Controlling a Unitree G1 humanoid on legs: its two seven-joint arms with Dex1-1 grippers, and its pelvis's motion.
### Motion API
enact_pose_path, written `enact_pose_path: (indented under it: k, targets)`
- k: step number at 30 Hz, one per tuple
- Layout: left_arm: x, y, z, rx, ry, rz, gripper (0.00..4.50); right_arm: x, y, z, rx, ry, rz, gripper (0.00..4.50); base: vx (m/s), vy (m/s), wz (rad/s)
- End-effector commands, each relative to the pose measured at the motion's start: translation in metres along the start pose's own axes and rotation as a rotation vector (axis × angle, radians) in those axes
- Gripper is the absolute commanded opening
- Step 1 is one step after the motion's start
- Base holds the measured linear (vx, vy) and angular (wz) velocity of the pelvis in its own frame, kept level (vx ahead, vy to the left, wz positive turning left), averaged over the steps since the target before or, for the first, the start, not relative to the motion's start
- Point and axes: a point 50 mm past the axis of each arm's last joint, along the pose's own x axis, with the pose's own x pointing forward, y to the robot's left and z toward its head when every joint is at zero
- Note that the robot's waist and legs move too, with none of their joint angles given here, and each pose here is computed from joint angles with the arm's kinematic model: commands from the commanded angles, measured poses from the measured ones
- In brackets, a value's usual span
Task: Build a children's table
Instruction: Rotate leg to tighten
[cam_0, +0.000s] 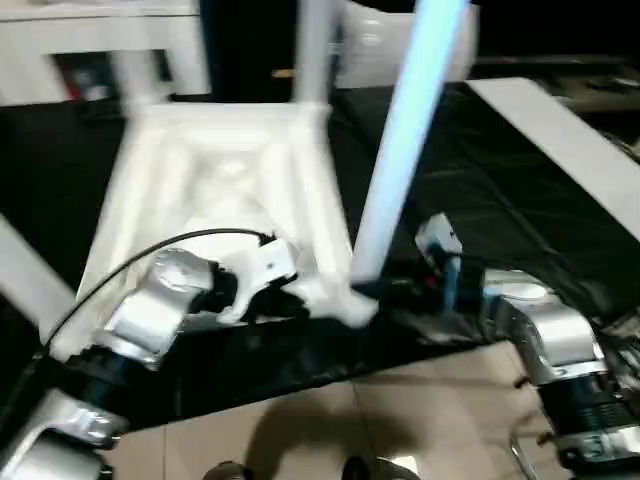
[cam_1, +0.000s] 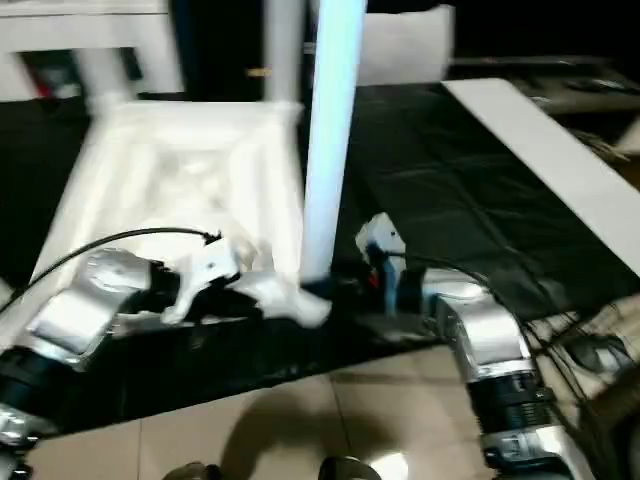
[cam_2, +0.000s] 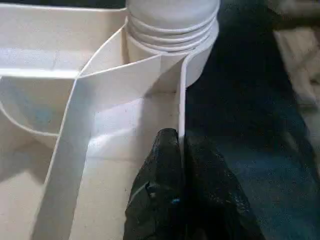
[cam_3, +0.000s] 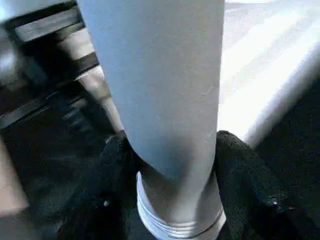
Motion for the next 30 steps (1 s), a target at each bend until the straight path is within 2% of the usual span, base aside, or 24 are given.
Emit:
enact_pose_path:
  k: [1, 7, 9, 10, 13, 14, 20, 23, 24, 25, 28, 30]
  targets:
    - [0.019, -0.005, 0.028, 0.000, -0.092, 0.044, 0.00, 0.036, 0.028, -0.001, 0.036, 0.014, 0.036, 1.94, 0.000, 0.000, 0.00]
    - [0.035, 0.002, 0.049, -0.116, -0.143, 0.259, 0.00, 0.060, 0.026, 0.004, 0.109, -0.001, -0.265, 1.93, 0.000, 0.000, 0.00]
    - [0.038, 0.003, 0.053, -0.125, -0.145, 0.302, 0.00, 0.066, 0.028, 0.007, 0.118, -0.038, -0.285, 1.93, 0.000, 0.000, 0.00]
    - [0.038, 0.003, 0.053, -0.128, -0.145, 0.308, 0.00, 0.067, 0.029, 0.008, 0.125, -0.050, -0.281, 2.49, 0.000, 0.000, 0.00]
    - [0.037, 0.003, 0.052, -0.111, -0.134, 0.308, 0.00, 0.066, 0.030, 0.010, 0.106, -0.073, -0.288, 2.68, 0.000, 0.000, 0.00]
    - [0.035, 0.003, 0.050, -0.098, -0.124, 0.300, 0.00, 0.064, 0.030, 0.010, 0.096, -0.079, -0.284, 2.68, 0.000, 0.000, 0.00]
    - [0.027, 0.002, 0.037, -0.077, -0.090, 0.268, 0.00, 0.052, 0.023, 0.012, 0.080, -0.113, -0.274, 3.44, 0.000, 0.000, 0.00]
    - [0.021, 0.000, 0.030, -0.023, -0.091, 0.191, 0.00, 0.035, 0.014, 0.012, 0.029, -0.115, -0.218, 3.55, 0.000, 0.000, 0.00]
    - [0.017, -0.002, 0.027, 0.004, -0.098, 0.134, 0.00, 0.025, 0.009, 0.012, -0.005, -0.107, -0.166, 3.76, 0.000, 0.000, 0.00]
    - [0.017, -0.002, 0.027, 0.007, -0.099, 0.129, 0.00, 0.024, 0.009, 0.012, -0.008, -0.106, -0.160, 3.94, 0.000, 0.000, 0.00]
    - [0.011, -0.005, 0.024, 0.069, -0.110, 0.041, 0.00, 0.008, 0.005, 0.013, -0.090, -0.074, -0.043, 3.98, 0.000, 0.000, 0.00]
    - [0.009, -0.006, 0.023, 0.078, -0.113, 0.017, 0.00, 0.005, 0.005, 0.012, -0.123, -0.058, -0.012, 4.22, 0.000, 0.000, 0.00]
